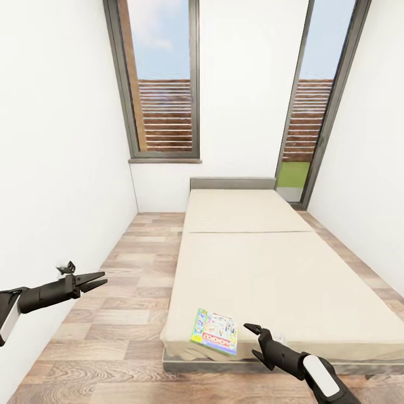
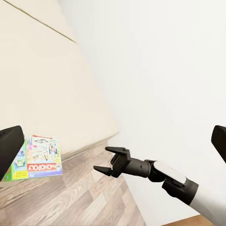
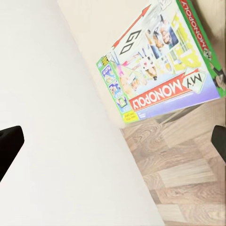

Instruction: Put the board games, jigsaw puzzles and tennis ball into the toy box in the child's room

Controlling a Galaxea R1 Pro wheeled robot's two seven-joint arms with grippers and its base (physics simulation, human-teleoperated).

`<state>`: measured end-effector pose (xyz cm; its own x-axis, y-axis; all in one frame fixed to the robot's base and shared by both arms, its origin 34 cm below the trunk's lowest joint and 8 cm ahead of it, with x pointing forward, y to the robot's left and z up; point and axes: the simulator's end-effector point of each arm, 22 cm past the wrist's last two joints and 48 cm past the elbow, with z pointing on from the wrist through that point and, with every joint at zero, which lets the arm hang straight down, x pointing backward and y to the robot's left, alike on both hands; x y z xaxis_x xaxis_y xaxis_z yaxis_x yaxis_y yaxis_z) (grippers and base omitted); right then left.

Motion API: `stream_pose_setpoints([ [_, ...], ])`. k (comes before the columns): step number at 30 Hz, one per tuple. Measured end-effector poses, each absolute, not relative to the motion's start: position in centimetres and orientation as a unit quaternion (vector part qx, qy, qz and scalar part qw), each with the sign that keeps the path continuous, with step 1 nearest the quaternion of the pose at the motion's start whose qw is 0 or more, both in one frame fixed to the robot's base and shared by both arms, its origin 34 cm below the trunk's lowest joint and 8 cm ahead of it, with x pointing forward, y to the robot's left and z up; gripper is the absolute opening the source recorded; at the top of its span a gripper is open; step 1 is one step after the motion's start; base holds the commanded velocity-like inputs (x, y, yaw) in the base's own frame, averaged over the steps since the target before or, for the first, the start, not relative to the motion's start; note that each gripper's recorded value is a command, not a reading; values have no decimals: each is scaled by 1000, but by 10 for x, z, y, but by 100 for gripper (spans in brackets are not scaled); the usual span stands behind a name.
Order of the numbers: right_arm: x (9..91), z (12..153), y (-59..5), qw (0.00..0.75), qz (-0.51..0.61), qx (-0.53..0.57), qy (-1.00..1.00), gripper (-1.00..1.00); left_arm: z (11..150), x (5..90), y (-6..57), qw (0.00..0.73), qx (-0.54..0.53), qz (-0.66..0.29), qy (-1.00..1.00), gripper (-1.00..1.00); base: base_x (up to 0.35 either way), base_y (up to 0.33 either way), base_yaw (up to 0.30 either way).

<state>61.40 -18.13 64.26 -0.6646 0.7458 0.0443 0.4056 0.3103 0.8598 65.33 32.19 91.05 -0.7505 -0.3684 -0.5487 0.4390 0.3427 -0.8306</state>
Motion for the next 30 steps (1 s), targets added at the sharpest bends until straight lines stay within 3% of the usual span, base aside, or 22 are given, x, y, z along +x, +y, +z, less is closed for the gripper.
stream_pose_setpoints([
  [30,618,587,-192,218,442,362,791,100,855,648,321,352,23,-573,740,100,0,0,0],
])
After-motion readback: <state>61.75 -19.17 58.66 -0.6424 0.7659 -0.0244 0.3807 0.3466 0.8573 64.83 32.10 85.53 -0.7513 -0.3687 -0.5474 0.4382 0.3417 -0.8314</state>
